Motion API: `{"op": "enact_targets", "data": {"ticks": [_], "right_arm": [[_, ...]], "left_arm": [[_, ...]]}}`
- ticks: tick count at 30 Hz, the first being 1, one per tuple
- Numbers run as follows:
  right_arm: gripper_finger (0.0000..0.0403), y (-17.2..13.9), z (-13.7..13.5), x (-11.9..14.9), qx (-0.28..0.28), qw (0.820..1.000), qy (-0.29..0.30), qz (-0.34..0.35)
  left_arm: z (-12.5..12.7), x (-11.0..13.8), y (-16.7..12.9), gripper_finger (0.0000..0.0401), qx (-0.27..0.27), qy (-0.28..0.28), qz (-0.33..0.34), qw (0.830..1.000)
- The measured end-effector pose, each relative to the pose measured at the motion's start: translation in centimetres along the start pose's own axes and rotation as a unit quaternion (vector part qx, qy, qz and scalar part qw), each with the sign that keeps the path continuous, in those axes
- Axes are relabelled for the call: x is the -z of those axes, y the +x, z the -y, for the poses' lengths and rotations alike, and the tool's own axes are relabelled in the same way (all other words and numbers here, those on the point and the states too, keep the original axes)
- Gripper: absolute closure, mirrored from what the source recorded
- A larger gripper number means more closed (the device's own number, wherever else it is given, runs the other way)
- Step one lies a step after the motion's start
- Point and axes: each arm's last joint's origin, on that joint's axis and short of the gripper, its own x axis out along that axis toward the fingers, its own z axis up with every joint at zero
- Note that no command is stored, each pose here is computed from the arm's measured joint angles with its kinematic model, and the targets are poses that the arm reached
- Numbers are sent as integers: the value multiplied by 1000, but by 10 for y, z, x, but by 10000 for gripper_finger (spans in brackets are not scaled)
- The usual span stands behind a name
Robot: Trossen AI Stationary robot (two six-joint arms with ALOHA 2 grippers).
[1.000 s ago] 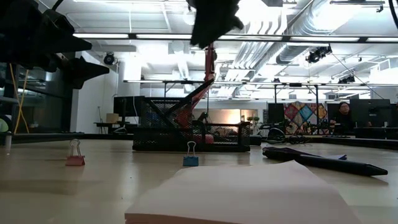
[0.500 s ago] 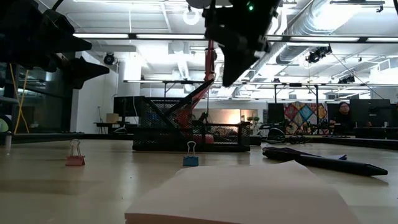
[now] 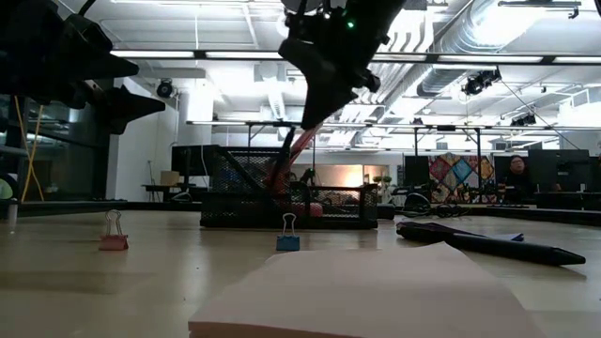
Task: Pick and place office supplies into organizer
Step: Put the black pen into the black desk organizer
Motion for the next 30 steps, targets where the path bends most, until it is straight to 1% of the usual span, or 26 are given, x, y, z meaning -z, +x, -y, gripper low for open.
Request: {"op": "enact_targets", "data": {"ticks": [2, 4, 7, 10, 13, 17, 20, 24, 28, 30], "right_arm": [[402, -3, -3, 1, 26, 999, -14, 17], [402, -6, -4, 3, 22, 1000, -16, 11], [402, -13, -7, 11, 16, 1000, -3, -12], [402, -28, -20, 26, 38, 999, 2, -16], [402, -48, -38, 43, 49, 998, 30, 1], [400, -73, -60, 63, 53, 995, 62, 56], [395, -91, -73, 78, 34, 994, 80, 69], [361, -104, -88, 99, 27, 991, 95, 88], [309, -104, -102, 125, 32, 992, 95, 71], [282, -101, -106, 136, 41, 991, 105, 65]], "left_arm": [[0, 0, 0, 43, 0, 0, 0, 1000], [0, 0, 0, 43, 0, 0, 0, 1000], [0, 0, 0, 43, 0, 0, 0, 1000], [0, 0, 0, 43, 0, 0, 0, 1000], [0, 0, 0, 43, 0, 0, 0, 1000], [0, 0, 0, 43, 0, 0, 0, 1000], [0, 0, 0, 43, 0, 0, 0, 1000], [0, 0, 0, 43, 0, 0, 0, 1000], [0, 0, 0, 43, 0, 0, 0, 1000], [0, 0, 0, 43, 0, 0, 0, 1000]]}}
